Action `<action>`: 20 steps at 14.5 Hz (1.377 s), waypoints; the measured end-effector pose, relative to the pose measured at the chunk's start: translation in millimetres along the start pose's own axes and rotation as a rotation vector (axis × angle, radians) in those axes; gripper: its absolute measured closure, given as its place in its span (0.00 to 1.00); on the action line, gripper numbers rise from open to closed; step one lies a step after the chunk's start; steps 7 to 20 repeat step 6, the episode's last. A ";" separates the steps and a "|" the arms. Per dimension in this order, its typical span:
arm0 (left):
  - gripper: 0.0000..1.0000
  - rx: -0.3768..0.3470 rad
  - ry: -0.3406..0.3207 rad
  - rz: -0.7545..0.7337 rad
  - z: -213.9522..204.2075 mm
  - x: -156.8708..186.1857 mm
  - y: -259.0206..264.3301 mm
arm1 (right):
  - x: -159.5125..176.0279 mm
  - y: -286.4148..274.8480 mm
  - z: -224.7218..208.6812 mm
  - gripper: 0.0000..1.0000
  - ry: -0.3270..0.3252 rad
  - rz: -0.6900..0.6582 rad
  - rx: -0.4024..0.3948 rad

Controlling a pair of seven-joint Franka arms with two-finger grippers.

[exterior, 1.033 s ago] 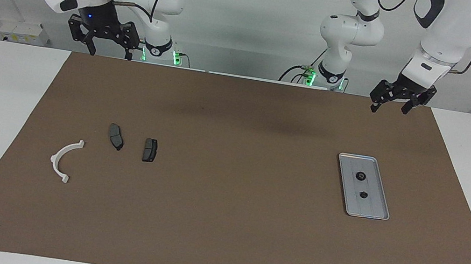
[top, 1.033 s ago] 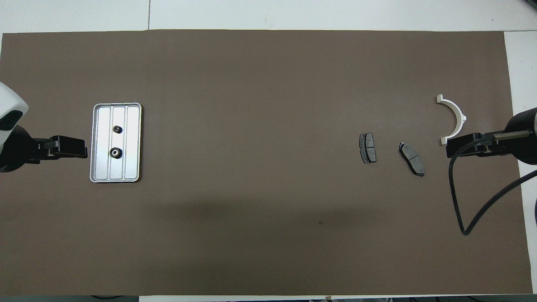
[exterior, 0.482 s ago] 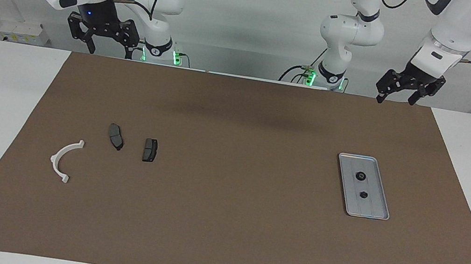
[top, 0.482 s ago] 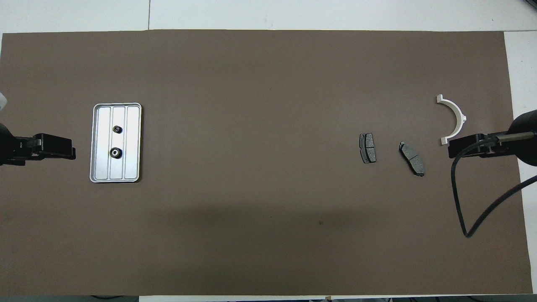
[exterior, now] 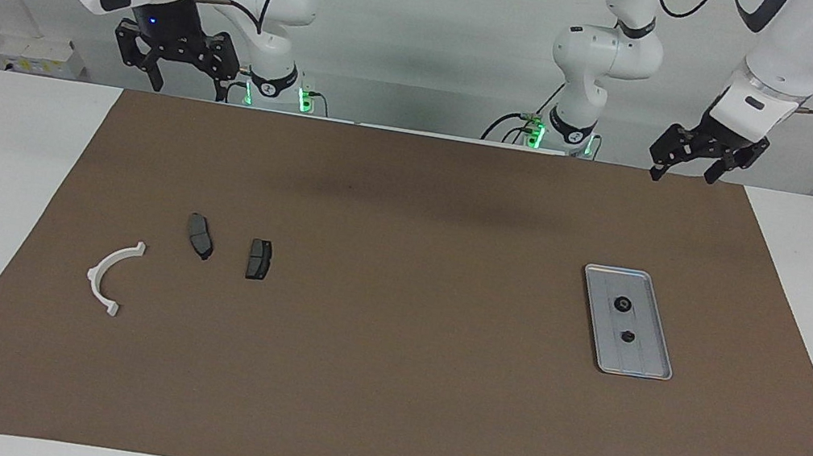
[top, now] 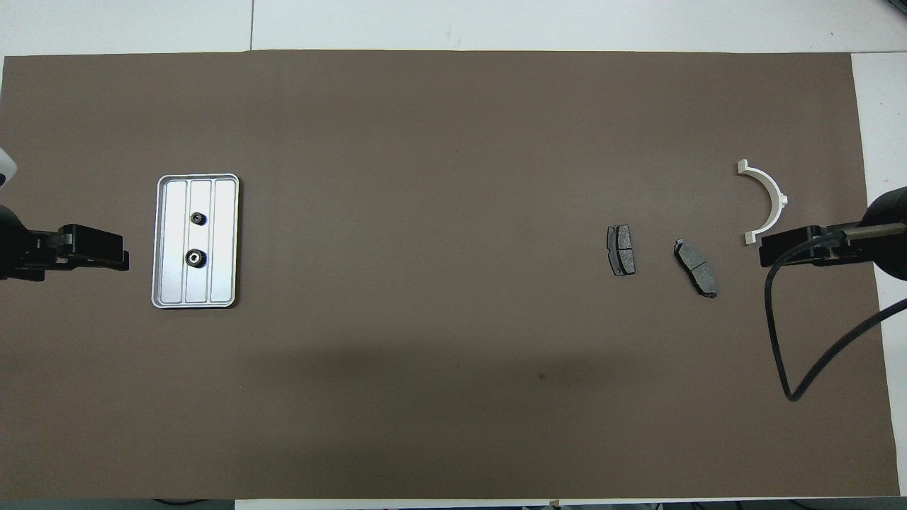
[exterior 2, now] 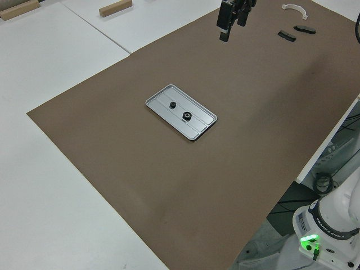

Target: Pick bearing gear from pile to tray

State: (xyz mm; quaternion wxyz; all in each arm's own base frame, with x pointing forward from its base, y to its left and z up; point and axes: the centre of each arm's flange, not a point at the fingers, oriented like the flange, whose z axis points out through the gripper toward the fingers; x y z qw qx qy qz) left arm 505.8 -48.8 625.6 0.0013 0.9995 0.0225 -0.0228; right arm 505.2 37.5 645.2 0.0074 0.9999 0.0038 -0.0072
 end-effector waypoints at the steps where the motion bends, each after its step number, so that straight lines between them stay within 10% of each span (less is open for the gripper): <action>1: 0.00 0.000 -0.001 0.001 0.4 0.3 0.0 | 0.0 0.0 -0.1 0.00 0.000 0.000 0.000; 20: 0.00 0.001 -0.007 0.040 1.3 0.3 -0.1 | -0.2 0.2 -0.3 0.00 0.001 0.000 0.000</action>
